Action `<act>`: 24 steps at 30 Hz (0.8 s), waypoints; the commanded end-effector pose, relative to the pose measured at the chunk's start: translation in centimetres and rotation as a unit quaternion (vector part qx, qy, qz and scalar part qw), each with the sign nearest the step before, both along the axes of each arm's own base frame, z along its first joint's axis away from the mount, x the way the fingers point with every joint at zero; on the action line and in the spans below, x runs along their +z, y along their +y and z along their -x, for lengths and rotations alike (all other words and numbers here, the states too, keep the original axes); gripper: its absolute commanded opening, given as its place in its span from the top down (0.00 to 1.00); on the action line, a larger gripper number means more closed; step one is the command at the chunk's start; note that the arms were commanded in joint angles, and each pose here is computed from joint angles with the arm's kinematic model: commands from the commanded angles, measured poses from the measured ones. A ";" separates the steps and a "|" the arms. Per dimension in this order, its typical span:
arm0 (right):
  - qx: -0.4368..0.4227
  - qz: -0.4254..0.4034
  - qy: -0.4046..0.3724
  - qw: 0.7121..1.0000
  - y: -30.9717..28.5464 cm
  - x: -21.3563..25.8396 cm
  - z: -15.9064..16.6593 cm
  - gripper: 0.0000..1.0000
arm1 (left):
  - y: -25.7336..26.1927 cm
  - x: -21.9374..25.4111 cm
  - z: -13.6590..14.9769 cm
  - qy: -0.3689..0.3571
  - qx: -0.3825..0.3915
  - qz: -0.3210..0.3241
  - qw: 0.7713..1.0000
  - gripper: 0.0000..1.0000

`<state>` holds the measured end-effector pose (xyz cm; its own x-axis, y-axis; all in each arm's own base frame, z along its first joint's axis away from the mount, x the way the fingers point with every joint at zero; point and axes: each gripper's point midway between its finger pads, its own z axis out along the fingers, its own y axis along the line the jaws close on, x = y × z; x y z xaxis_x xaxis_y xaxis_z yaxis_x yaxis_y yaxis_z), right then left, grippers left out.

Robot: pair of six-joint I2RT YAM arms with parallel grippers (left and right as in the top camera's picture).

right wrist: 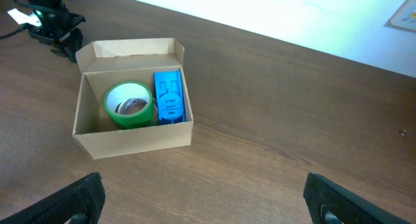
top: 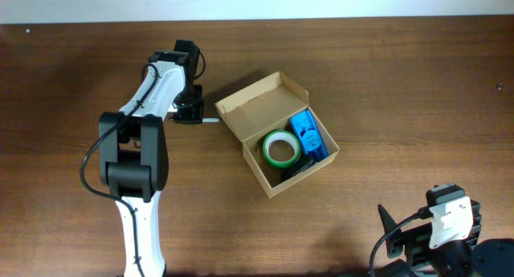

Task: Pack container
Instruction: 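Move the left gripper to the black marker and grasp it, then carry the black marker into the box and release it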

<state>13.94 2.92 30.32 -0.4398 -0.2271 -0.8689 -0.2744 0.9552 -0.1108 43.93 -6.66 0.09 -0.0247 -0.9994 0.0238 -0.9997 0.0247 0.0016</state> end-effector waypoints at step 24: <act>-0.013 -0.001 -0.001 1.000 -0.4 0.1 -0.1 0.01 | -10.6 20.6 2.7 -0.224 -0.586 -0.092 0.773 0.98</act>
<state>13.94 2.92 30.32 -0.4398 -0.2271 -0.8689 -0.2744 0.9552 -0.1108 42.63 -14.01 19.70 -0.7666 -0.5542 -0.3243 -0.4764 0.8295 -0.2915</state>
